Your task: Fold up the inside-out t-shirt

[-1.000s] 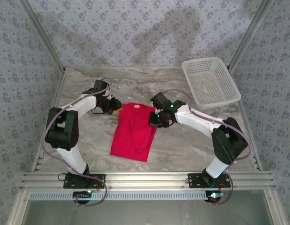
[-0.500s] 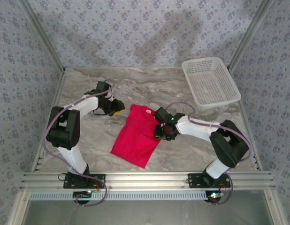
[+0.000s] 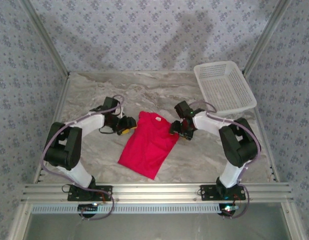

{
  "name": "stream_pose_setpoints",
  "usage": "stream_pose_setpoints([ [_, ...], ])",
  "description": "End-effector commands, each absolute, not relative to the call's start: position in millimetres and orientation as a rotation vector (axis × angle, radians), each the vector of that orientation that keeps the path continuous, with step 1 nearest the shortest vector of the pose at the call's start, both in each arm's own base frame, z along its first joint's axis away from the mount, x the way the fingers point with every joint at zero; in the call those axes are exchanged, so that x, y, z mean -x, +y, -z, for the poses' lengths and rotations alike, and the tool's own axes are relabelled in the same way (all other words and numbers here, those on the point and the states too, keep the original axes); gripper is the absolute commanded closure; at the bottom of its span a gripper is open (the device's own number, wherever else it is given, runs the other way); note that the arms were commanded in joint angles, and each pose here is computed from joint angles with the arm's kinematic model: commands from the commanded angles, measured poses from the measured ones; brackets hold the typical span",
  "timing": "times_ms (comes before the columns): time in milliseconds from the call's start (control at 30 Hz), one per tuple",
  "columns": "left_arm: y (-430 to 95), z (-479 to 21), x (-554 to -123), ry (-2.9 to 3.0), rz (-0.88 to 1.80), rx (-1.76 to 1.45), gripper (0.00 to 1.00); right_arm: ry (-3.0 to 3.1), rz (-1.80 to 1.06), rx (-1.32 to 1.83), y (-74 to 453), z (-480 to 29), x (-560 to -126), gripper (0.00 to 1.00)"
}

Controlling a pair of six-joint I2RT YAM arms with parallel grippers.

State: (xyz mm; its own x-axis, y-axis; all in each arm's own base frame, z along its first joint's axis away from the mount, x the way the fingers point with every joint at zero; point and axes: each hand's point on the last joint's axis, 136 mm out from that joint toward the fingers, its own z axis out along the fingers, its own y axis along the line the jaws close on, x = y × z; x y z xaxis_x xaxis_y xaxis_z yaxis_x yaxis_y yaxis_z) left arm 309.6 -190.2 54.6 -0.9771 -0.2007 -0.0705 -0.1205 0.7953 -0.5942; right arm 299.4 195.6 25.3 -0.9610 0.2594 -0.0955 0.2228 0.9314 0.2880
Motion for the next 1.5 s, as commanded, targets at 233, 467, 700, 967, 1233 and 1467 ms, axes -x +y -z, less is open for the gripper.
stream_pose_setpoints([
  [233, -200, -40, -271, 2.868, 0.974, 0.253, 0.45, 2.853, -0.660, -0.011, 258, -55, -388, 1.00],
  [467, -185, -54, -291, 2.848, 0.822, 0.224, 0.43, 2.866, -0.605, 0.039, 249, -64, -390, 0.22],
  [700, -160, -78, -342, 2.691, 0.879, 0.395, 0.37, 2.853, -0.616, 0.033, 251, -55, -405, 0.22],
  [967, -167, -84, -387, 2.606, 0.911, 0.379, 0.49, 2.885, -0.654, 0.029, 274, -23, -410, 0.59],
  [1233, -166, -70, -401, 2.660, 0.826, 0.333, 0.46, 2.892, -0.651, 0.020, 274, -20, -407, 0.69],
  [1467, -142, -77, -391, 2.672, 0.637, 0.331, 0.33, 2.897, -0.660, 0.007, 272, -18, -408, 0.68],
])
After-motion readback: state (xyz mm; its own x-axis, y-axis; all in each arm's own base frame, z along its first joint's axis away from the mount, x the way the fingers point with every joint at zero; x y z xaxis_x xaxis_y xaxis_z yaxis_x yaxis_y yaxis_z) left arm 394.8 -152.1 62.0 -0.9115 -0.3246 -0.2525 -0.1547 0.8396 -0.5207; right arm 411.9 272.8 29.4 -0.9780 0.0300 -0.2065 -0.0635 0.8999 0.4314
